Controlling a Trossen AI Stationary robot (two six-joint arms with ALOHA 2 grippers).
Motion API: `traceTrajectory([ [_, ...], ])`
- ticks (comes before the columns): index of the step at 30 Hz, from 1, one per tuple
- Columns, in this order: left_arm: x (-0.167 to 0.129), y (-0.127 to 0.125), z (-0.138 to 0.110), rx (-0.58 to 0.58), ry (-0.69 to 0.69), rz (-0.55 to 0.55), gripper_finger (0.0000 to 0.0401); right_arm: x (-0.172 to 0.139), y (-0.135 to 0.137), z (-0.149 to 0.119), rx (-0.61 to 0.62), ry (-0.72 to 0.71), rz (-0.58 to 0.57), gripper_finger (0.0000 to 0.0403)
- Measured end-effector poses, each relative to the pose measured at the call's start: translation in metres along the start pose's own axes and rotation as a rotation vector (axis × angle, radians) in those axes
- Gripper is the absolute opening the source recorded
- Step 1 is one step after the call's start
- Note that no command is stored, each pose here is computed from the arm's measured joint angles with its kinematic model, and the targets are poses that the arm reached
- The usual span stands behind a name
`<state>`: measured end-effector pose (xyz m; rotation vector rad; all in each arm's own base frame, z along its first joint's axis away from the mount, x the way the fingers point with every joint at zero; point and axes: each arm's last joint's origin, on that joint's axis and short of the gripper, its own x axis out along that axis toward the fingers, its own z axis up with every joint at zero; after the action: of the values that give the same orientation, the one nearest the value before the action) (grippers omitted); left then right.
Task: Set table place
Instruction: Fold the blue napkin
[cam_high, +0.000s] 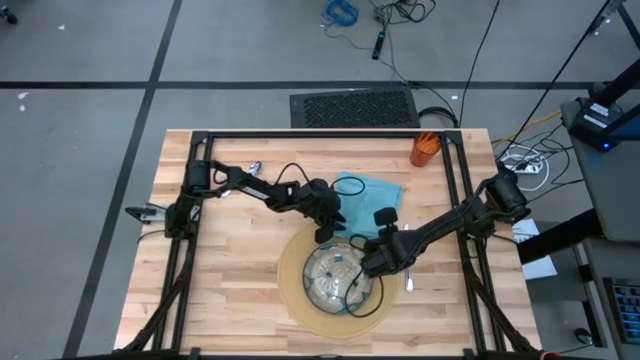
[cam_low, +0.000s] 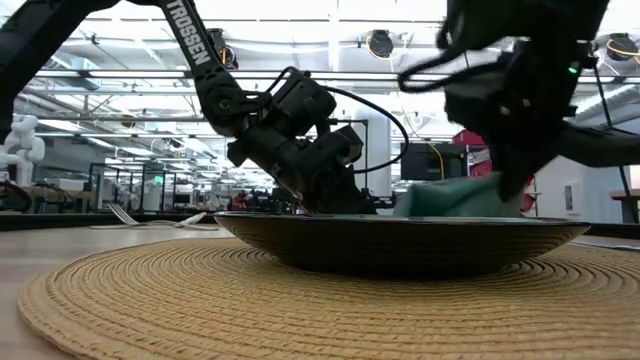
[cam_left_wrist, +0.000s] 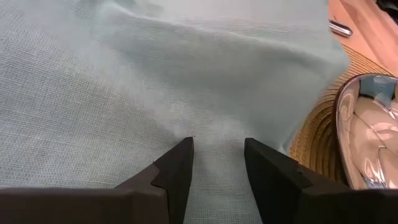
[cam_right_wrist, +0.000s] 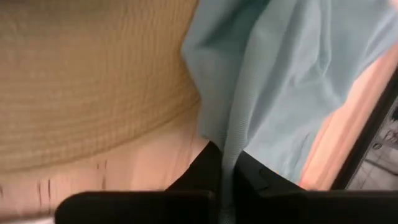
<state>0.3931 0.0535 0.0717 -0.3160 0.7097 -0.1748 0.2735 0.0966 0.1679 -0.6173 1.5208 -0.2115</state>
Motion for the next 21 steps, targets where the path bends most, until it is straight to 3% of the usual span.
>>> traceTrajectory([
  [4, 0.0, 0.0, -0.002, 0.0, 0.024, 0.001, 0.0134, 0.005, 0.005, -0.012, 0.004, 0.077, -0.001, 0.0],
  [10, -0.001, 0.0, -0.003, 0.01, 0.041, 0.002, 0.0134, 0.008, 0.014, -0.017, 0.025, 0.081, -0.007, 0.0],
  [21, -0.049, -0.026, 0.038, 0.062, -0.033, 0.043, 0.0139, 0.008, 0.02, -0.013, 0.052, 0.028, 0.02, 0.0],
])
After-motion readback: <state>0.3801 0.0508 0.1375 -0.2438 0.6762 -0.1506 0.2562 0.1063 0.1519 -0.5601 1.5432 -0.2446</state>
